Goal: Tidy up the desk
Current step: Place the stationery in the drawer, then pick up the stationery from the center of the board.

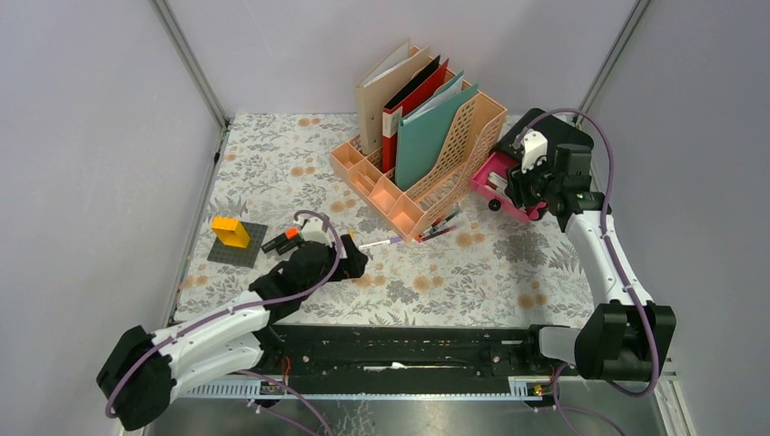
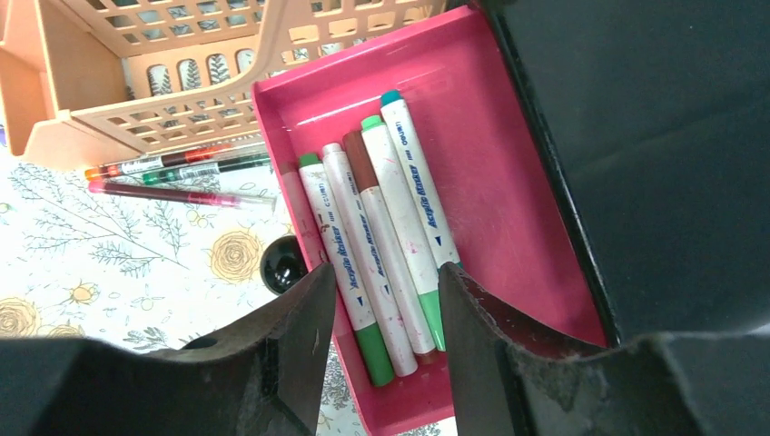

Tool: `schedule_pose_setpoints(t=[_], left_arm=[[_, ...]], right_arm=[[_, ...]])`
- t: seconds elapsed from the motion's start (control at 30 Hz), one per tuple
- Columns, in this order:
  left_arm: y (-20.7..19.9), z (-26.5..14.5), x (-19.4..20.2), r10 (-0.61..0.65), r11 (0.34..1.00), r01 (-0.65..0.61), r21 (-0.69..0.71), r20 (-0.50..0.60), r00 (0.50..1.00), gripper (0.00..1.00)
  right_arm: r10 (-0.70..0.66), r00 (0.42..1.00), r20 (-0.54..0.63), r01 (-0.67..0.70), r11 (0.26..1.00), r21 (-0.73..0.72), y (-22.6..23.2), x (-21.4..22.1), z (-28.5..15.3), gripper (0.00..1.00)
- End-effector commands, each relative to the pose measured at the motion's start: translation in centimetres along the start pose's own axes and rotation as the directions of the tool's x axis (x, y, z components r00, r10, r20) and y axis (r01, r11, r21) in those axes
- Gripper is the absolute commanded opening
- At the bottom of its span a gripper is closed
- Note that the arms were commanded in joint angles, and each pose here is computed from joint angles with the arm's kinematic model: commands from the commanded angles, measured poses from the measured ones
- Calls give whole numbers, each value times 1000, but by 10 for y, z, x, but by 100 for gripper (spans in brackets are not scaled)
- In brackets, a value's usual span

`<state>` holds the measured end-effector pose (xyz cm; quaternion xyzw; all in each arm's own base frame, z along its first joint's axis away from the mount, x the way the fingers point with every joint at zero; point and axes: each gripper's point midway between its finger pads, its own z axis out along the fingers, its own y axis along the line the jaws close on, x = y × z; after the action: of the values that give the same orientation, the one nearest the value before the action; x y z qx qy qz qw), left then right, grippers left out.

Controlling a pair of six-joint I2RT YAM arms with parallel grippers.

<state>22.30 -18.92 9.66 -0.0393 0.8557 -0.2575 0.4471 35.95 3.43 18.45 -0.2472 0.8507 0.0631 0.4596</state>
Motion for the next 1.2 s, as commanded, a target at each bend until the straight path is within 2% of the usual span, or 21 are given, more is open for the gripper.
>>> schedule_pose_setpoints(t=[0.0,0.13,0.5,0.93,1.17], left_arm=[[-2,9,-3,-25,999,24,-47,-30,999,98],[14,18,3,-21,986,9,-165,-68,997,94],[38,34,1,24,940,-56,-338,-97,995,40],[53,50,12,62,906,-132,-402,-183,981,24],[59,54,24,62,900,-154,-408,-229,971,24]], right_arm=[[8,998,67,-4,998,-56,9,-24,-13,53],[15,997,77,-8,996,-89,15,-27,-14,53],[22,996,83,-12,992,-124,22,-29,-15,52],[25,996,85,-13,989,-147,26,-29,-15,52],[27,996,88,-13,988,-156,28,-30,-16,52]])
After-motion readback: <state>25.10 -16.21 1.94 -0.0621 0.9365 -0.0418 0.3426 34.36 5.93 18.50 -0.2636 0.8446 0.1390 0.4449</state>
